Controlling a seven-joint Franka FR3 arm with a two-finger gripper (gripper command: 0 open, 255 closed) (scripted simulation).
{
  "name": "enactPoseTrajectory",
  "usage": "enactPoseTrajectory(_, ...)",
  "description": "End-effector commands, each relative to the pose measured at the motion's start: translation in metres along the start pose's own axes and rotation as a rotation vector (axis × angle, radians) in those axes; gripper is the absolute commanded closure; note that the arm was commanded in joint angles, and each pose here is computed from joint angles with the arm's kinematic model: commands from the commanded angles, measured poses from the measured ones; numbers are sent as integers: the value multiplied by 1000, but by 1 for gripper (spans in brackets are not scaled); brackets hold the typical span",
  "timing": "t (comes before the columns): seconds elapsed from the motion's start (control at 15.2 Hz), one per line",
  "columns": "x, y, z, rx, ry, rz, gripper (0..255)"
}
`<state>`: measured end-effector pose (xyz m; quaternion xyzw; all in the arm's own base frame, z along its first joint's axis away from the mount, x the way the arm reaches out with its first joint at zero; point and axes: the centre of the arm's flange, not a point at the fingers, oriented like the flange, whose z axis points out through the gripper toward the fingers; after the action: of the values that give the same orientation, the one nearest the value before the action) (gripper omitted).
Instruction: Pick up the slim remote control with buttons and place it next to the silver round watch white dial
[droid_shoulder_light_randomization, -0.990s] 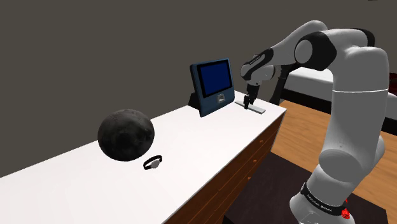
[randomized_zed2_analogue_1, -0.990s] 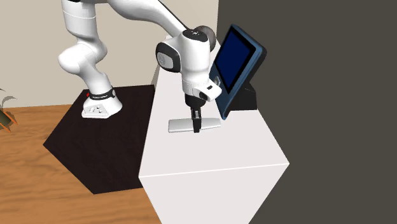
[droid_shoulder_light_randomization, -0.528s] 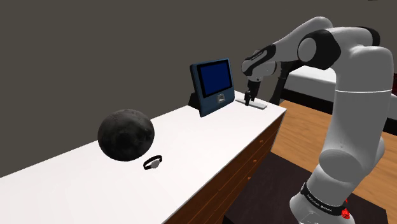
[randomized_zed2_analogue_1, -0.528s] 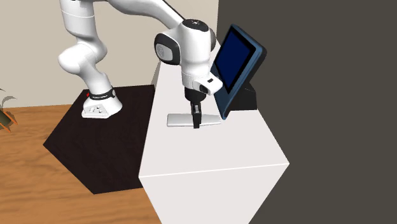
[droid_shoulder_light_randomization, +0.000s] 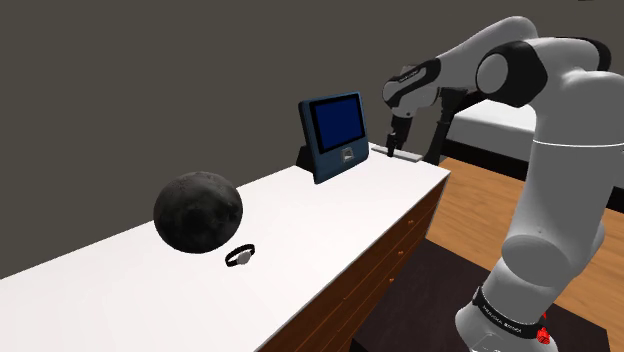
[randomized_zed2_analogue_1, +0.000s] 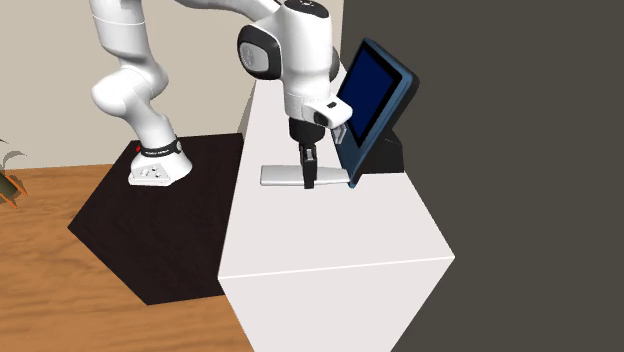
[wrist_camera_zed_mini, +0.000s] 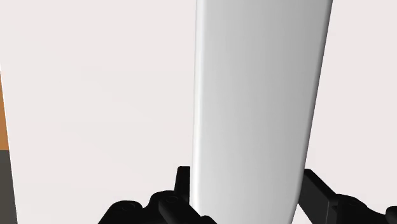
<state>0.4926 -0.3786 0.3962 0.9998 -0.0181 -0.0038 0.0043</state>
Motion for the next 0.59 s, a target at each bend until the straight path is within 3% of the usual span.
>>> enactPoseTrajectory(0.0,-1,0,-10,0,0,0,255)
enactPoseTrajectory(0.33,-1,0,-34,0,0,0,255)
enactPoseTrajectory(0.53,1,-40,-35,0,0,0,255)
